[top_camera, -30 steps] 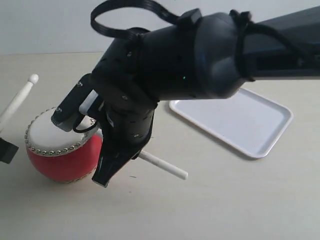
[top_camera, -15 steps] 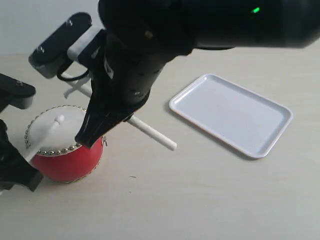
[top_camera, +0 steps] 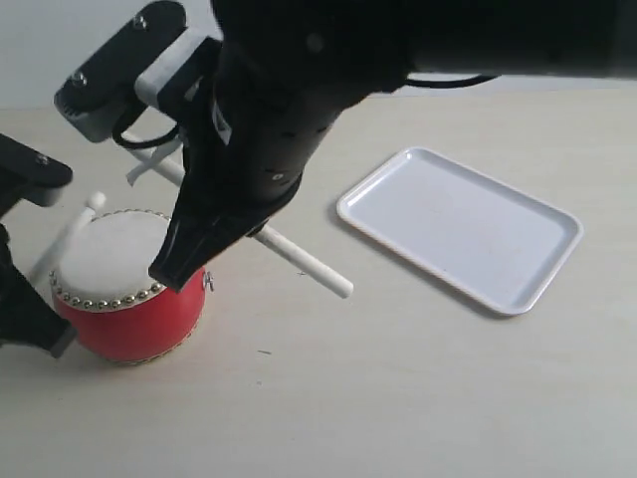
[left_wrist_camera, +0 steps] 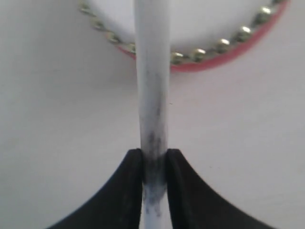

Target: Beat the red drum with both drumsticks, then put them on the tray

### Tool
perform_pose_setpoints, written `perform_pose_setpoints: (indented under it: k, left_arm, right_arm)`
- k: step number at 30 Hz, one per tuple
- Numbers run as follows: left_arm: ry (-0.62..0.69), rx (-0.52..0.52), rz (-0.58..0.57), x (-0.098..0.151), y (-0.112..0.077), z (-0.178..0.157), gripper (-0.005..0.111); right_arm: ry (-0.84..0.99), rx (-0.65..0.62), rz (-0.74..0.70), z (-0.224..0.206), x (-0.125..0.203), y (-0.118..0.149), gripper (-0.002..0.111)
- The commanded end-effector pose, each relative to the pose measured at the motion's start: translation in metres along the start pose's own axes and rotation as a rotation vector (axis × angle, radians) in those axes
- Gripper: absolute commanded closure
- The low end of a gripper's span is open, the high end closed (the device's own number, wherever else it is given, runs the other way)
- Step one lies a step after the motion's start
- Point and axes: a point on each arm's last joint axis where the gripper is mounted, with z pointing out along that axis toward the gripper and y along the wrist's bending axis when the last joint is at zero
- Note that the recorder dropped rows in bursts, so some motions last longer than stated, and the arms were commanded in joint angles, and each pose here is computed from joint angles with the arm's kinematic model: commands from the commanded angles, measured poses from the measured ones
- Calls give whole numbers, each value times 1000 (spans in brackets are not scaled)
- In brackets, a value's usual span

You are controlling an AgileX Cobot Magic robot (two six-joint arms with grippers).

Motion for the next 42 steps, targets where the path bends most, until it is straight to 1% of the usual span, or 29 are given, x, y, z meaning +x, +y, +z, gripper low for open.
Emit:
perform_pose_setpoints:
  k: [1,7,12,15,19,23,24,25,26,27,28,30,32,34,35,36,39,42]
  left_arm:
    - [-105,-104,-125,9,21,-25,107]
    - [-206,-65,-166,21,29,-45,107]
    - [-220,-45,-173,22,28,-47,107]
    - [-225,-29,-172,21,27,-47,107]
    - [-249,-14,-171,19,25,-48,107]
    - [-338,78,-169,11,18,-50,107]
    - [-416,163,-142,4,11,-54,107]
    - [-461,211,-126,0,6,-56,107]
    - [-544,298,-98,-6,-1,-62,107]
    - [-591,342,-80,-9,-5,-65,107]
    - [-689,393,-47,-16,-9,-72,107]
    - [-788,443,-50,-25,-13,-77,107]
    - [-832,484,-75,-35,-20,-76,107]
    - [-863,506,-40,-45,-31,-70,107]
    - [-879,514,-13,-51,-41,-65,107]
    - [-900,511,2,-57,-47,-62,107]
    - [-957,507,27,-76,-69,-49,107]
    - [-921,507,37,-94,-78,-44,107]
  right_arm:
    - [76,-13,-12,31,3,8,108]
    - [210,-45,-20,78,15,20,108]
    - [267,-52,-34,98,22,25,108]
    - [260,-49,-36,96,21,25,108]
    - [230,-29,-46,82,17,20,108]
    - [193,33,-70,53,12,7,108]
    - [156,89,-58,32,9,-2,108]
    - [134,122,-48,21,8,-7,108]
    - [86,178,-25,1,6,-16,108]
    - [57,209,-11,-13,5,-21,108]
    - [25,250,11,-31,6,-29,108]
    - [-22,286,58,-58,10,-42,108]
    - [-55,315,132,-82,18,-57,108]
    - [-42,347,208,-96,28,-72,108]
    - [-18,363,243,-98,34,-80,108]
    - [-4,372,257,-99,36,-84,108]
    - [28,389,315,-97,44,-100,108]
    - [42,396,348,-97,49,-108,108]
